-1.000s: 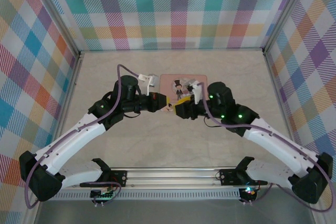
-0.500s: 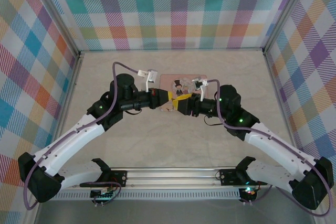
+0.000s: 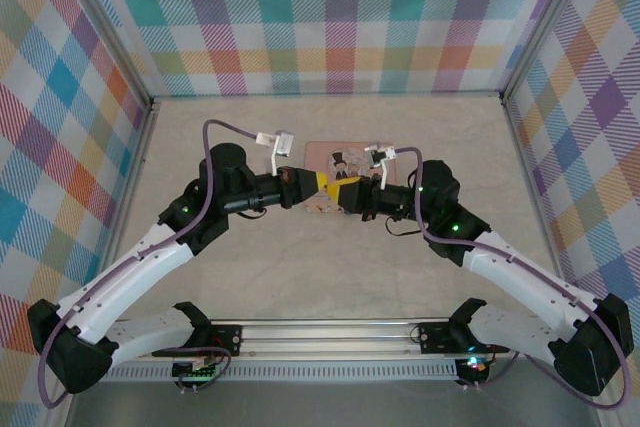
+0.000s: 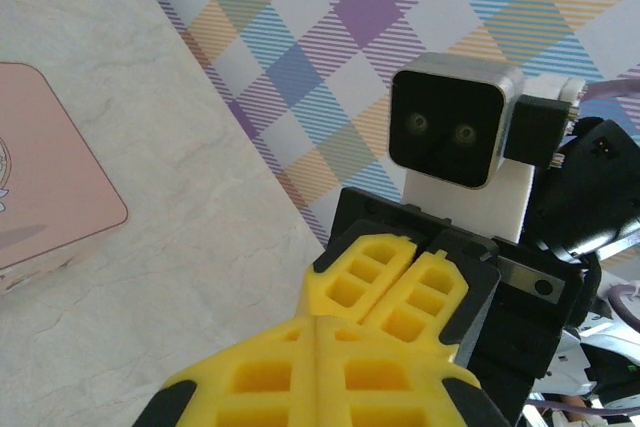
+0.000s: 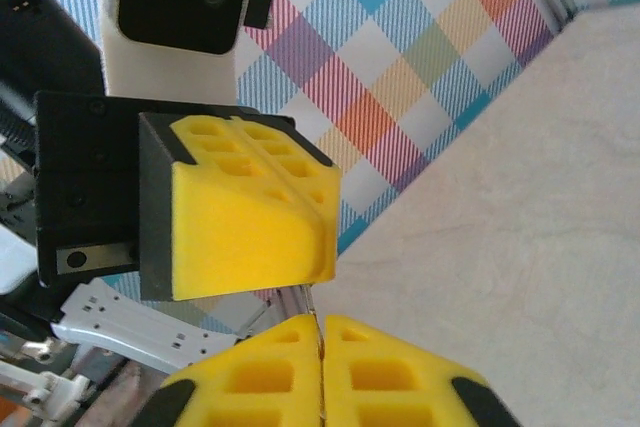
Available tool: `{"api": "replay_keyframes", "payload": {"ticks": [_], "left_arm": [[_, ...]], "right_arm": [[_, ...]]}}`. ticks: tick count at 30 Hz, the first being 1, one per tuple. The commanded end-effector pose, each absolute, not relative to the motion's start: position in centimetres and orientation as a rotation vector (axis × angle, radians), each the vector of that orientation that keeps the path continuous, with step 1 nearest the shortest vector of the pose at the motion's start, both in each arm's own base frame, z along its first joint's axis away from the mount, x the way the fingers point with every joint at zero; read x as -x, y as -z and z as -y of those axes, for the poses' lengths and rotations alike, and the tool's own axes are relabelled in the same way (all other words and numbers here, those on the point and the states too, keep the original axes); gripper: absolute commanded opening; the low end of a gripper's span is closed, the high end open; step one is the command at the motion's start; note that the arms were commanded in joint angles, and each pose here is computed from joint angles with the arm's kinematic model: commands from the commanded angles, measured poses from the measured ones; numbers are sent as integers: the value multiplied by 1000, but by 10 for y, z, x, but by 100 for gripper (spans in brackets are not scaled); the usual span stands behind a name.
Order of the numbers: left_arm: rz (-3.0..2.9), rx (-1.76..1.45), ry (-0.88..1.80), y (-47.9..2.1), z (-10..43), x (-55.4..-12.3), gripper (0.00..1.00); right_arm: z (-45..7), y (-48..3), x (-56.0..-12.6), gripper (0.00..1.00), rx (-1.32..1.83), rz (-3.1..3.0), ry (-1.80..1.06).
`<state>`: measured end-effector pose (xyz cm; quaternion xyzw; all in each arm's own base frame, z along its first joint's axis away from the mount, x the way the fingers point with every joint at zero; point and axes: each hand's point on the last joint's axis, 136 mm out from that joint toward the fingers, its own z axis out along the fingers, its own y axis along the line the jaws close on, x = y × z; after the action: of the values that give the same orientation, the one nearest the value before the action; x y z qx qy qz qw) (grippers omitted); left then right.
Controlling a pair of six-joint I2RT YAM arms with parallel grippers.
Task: Unlock the padlock with the key
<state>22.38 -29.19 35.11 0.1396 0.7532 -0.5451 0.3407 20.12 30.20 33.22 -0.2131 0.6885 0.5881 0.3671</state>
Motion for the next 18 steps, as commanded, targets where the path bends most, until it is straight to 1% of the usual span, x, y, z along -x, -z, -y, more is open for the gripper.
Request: {"api": "replay_keyframes", "payload": {"ticks": [1, 6, 7, 8, 9, 10, 11, 13, 14, 16, 18], "left_arm": [[-1904, -387, 1451, -363, 292, -216, 0], [-1906, -365, 1433, -362, 290, -218, 0], [-1916, -348, 1420, -361, 288, -220, 2], [-1930, -320, 1392, -359, 286, -224, 20], [-1945, -293, 1367, -357, 283, -228, 30], [-1966, -256, 1328, -355, 279, -233, 43], [-1998, -207, 1276, -350, 272, -239, 50], [-2048, -142, 1201, -343, 263, -248, 53], [-2093, -100, 1157, -335, 257, -253, 57], [-2132, -36, 1107, -328, 248, -259, 61], [-2160, 32, 1079, -322, 239, -266, 62]], "right_arm": [[-303, -340, -198, 1, 578, -1723, -1526], [-301, -339, -198, 0, 598, -1730, -1490], [-301, -336, -200, 0, 597, -1746, -1464], [-299, -331, -203, 0, 599, -1772, -1426], [-297, -328, -206, 0, 600, -1789, -1384], [-294, -324, -210, 0, 598, -1813, -1324], [-289, -319, -215, 0, 597, -1837, -1250], [-279, -314, -228, 0, 589, -1868, -1088], [-273, -308, -235, 0, 587, -1887, -989], [-263, -303, -250, 0, 587, -1907, -808], [-256, -301, -263, 0, 596, -1898, -627]]}}
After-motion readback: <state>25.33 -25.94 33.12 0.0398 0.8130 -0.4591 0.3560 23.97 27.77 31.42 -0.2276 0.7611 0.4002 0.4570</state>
